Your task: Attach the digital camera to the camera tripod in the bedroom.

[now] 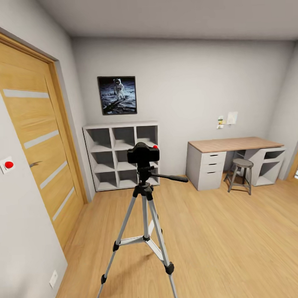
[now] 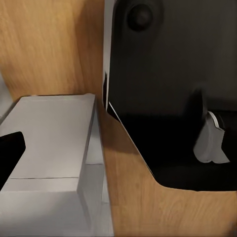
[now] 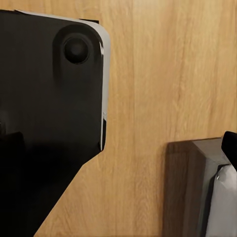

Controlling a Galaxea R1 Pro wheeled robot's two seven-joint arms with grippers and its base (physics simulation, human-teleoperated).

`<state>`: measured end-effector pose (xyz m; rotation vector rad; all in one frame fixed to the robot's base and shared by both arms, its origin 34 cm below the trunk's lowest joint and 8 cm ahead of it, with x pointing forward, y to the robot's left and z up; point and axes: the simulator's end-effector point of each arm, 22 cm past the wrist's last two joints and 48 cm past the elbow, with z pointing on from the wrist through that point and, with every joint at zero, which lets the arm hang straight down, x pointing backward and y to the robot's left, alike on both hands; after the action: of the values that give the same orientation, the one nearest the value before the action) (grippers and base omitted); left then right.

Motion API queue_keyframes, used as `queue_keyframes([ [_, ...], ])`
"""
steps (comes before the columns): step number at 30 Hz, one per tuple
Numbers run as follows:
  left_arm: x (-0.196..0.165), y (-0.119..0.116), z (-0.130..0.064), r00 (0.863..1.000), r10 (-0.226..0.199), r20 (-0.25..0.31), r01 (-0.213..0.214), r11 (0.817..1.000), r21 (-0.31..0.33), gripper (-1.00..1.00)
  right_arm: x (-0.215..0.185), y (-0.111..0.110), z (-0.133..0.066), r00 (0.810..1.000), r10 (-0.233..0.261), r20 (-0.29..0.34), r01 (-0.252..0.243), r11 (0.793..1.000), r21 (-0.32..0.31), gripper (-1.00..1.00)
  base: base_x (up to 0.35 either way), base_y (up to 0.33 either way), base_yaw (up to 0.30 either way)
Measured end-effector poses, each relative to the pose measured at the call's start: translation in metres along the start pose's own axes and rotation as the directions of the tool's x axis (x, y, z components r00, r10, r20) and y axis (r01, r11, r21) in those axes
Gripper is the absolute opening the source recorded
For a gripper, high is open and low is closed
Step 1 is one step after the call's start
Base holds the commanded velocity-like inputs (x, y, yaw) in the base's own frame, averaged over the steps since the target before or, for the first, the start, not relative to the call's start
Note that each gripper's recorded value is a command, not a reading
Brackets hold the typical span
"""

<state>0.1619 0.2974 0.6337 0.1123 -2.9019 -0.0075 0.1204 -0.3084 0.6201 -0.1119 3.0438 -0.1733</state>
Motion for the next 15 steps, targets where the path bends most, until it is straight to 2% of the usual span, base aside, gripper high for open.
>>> queue_keyframes([
  [6,0.0071,0.0004,0.0007,1.0,-0.001,-0.024,0.001,1.0,0.0,1.0,-0.0019,0.0,0.0,1.0,0.0,0.008,0.0,1.0,0.0,1.0,0.0,0.0,0.0],
  [15,0.0067,0.0017,0.0007,1.0,0.0,-0.022,0.0,1.0,-0.002,1.0,-0.0022,0.0,0.0,1.0,0.0,0.01,0.0,1.0,0.0,1.0,0.0,0.0,0.0],
])
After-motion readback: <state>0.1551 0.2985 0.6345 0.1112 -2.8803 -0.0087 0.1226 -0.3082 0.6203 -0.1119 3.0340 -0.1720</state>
